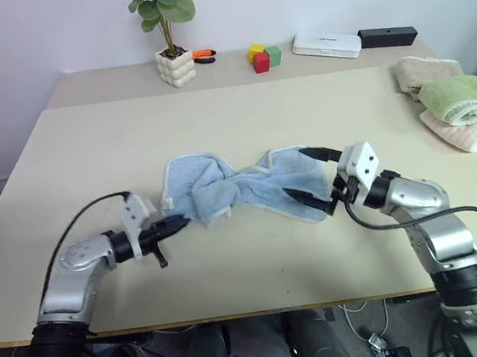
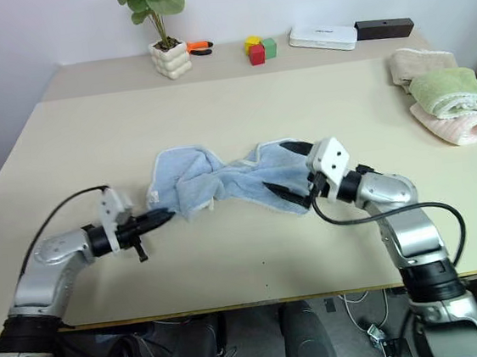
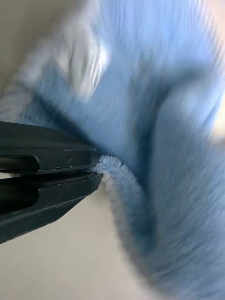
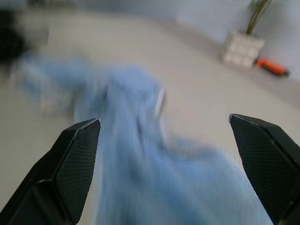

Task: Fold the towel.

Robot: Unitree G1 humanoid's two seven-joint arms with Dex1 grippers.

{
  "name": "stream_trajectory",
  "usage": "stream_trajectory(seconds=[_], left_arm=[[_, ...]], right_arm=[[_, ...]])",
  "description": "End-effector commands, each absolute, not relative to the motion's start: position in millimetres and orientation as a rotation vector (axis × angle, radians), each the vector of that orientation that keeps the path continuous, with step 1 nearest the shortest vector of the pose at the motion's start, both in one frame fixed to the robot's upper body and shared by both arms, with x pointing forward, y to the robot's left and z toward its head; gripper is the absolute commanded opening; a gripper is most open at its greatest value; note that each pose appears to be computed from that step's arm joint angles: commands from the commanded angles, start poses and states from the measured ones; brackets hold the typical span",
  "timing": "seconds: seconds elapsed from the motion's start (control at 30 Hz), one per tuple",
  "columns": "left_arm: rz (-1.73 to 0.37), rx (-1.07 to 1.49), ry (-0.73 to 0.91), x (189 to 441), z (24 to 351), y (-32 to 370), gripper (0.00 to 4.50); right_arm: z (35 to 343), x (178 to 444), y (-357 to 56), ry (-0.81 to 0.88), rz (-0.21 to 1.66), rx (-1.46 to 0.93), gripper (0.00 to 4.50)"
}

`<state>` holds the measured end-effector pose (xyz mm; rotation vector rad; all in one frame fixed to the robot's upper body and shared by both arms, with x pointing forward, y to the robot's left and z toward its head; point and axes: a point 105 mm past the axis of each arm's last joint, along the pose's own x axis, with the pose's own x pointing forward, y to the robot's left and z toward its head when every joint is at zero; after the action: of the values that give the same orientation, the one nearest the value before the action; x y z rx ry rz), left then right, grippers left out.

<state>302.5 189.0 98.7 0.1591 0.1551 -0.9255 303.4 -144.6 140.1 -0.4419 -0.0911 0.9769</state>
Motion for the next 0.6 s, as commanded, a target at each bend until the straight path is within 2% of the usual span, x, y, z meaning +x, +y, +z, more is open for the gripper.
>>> stream_trajectory(seconds=[0.03,0.13,0.23,0.27,0.33,0.57,0.6], left_arm=[[-0.904,0.231,0.033,307,132,191,0.03],[-0.915,0.209,0.025,307,137,188,0.03],[-0.911,0.22,0.015,306,138,187,0.03],[-0.911,0.222,0.013,306,138,186,0.01],[-0.912,0.235,0.007,306,137,184,0.0],[-0.913,0.243,-0.002,305,138,180,0.0],[-0.912,0.244,-0.001,304,138,180,0.0]], right_arm=[[133,293,-142,-0.084,1.053,-0.596,4.5],[113,289,-152,0.009,1.095,-0.697,4.5],[107,287,-156,0.041,1.118,-0.74,4.5],[104,287,-157,0.057,1.127,-0.759,4.25],[100,287,-160,0.085,1.133,-0.763,3.64],[69,294,-180,0.246,1.109,-0.871,0.16],[68,295,-182,0.262,1.099,-0.864,0.07]])
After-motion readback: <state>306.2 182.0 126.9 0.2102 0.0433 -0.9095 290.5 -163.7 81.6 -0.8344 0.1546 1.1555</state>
